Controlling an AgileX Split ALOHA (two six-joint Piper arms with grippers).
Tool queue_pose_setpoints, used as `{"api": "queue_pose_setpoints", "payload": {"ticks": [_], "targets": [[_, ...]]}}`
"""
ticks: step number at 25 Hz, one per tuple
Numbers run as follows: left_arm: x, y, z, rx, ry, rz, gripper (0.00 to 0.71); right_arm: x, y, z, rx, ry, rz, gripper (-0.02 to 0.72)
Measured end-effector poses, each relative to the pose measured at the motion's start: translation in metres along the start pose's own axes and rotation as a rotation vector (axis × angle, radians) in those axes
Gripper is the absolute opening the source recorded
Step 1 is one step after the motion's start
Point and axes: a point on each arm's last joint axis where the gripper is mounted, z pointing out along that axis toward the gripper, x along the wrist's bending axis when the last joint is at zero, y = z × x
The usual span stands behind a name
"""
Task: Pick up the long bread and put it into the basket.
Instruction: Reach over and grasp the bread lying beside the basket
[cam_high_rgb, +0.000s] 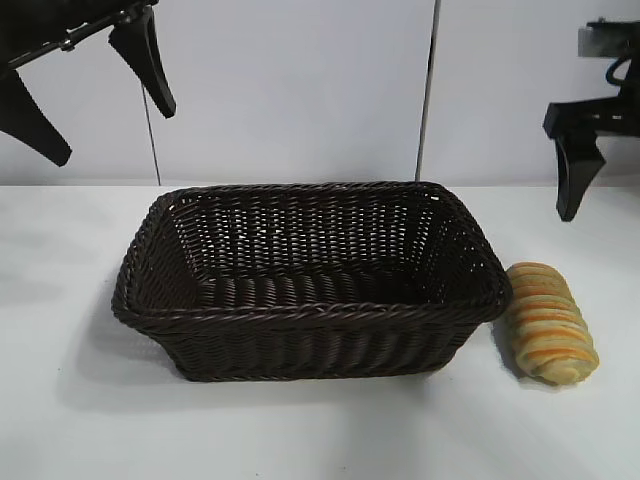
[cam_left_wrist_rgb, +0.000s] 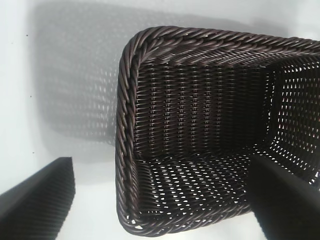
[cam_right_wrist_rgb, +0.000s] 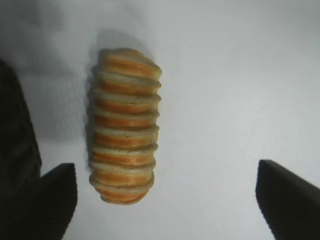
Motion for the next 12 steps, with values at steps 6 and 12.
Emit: {"api": "queue_pose_setpoints", "payload": {"ticks": [6,12], "targets": [[0.000,0.000,0.000,-0.001,-0.001,-0.001,0.669,-0.001,-0.005,0.013,-0.070,0.015,0.001,0.696],[0.000,0.000,0.000,-0.001,-0.001,-0.001,0.669,-0.002,-0.009,0.036,-0.048,0.011,0.006,0.694]]}}
